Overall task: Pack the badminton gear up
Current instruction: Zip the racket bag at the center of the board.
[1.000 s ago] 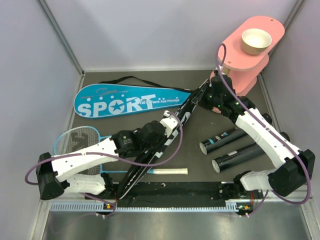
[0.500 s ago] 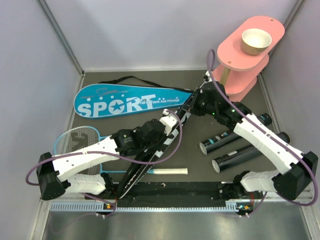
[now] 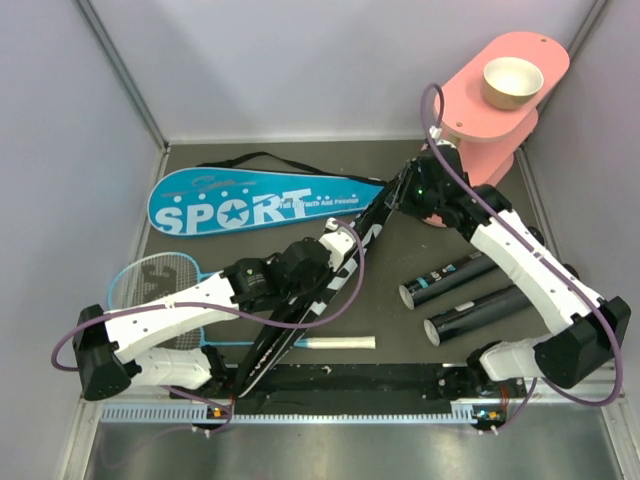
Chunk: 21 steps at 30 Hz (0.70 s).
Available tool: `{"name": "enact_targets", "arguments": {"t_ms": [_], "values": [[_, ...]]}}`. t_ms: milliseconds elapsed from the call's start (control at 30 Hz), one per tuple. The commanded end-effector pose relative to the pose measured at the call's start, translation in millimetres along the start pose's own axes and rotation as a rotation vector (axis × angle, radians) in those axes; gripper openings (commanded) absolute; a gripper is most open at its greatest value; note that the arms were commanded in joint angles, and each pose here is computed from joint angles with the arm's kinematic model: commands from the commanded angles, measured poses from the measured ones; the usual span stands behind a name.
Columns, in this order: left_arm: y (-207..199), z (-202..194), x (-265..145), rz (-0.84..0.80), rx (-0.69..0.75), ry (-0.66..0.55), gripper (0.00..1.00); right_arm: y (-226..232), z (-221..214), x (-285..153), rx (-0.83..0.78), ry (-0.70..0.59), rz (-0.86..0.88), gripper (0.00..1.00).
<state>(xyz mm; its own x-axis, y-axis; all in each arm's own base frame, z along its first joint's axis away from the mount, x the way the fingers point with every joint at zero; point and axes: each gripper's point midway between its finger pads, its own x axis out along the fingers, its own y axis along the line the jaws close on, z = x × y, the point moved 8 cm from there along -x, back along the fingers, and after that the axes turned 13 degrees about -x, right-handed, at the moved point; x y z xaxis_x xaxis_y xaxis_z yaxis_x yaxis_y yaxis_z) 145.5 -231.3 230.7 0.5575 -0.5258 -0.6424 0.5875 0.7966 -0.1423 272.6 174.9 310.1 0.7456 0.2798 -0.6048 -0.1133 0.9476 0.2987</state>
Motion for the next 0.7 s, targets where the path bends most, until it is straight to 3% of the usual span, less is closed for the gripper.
{"name": "enact_targets", "arguments": {"t_ms": [0,367,667], "values": [[-4,13,-3,-0.025,-0.022,-0.068,0.00,-9,13,-9,-0.136,-0.131,0.071,0.35],[-6,14,-2,-0.040,-0.032,-0.061,0.00,-4,11,2,-0.219,-0.127,0.150,0.37],[-5,14,-3,-0.037,-0.029,-0.059,0.00,-4,8,8,-0.216,-0.102,0.145,0.27]]}}
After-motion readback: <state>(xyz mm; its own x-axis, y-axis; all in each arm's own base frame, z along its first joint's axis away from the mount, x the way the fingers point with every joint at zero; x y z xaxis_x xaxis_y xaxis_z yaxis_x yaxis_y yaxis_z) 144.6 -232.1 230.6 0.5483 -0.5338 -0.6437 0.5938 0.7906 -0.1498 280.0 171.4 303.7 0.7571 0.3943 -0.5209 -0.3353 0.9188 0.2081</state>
